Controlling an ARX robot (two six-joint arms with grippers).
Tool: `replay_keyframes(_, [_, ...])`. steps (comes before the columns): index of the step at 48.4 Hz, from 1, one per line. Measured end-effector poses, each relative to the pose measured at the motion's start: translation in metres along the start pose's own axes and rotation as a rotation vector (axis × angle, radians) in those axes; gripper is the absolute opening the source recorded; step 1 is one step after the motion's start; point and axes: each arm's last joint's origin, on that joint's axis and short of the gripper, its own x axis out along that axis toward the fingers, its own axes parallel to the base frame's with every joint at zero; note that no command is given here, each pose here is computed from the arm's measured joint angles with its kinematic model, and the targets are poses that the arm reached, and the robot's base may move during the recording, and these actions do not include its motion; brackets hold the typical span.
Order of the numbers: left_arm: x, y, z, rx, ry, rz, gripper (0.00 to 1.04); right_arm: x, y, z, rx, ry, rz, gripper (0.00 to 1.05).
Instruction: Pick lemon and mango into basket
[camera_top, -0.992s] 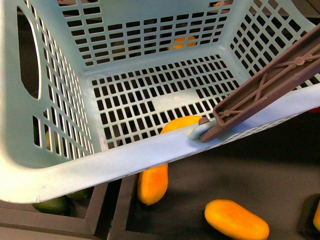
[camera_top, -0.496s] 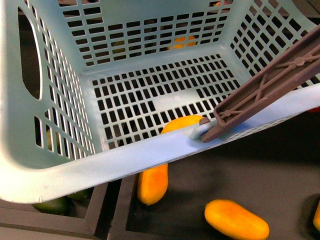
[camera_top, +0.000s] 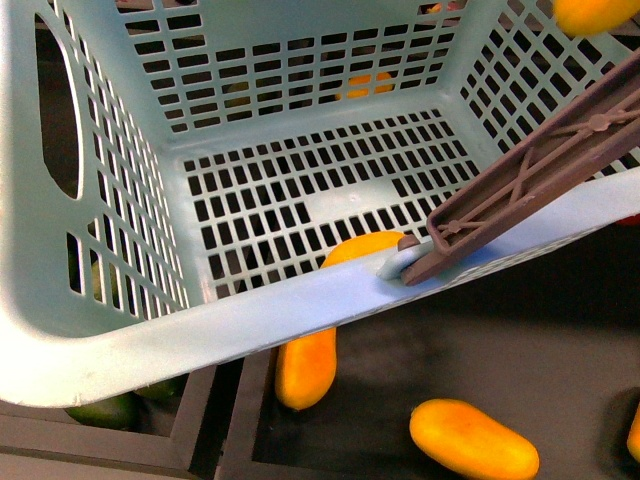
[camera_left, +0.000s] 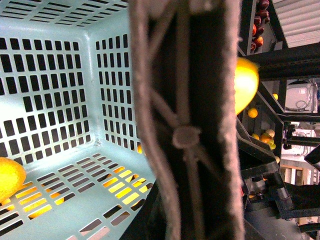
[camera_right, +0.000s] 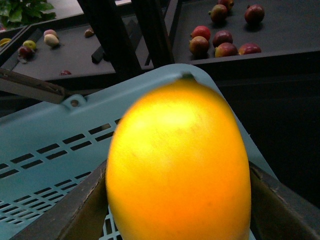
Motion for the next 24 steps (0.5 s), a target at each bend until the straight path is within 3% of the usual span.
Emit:
replay_keyframes(7, [0.000,0.000,0.000,0.000,-0.001,0.001,0.05,-0.002,-0.001,0.002,0.003,0.000,-0.028,0.98])
replay_keyframes(20, [0.001,0.002,0.000,0.002,-0.008,0.011,0.05,-0.046,-0.033,0.034,0.054,-0.097,-0.247,0.96])
replay_keyframes(24, [0.001,0.002,0.000,0.001,-0.002,0.007,0.05,-0.066,-0.044,0.033,-0.045,-0.221,-0.149,0.82])
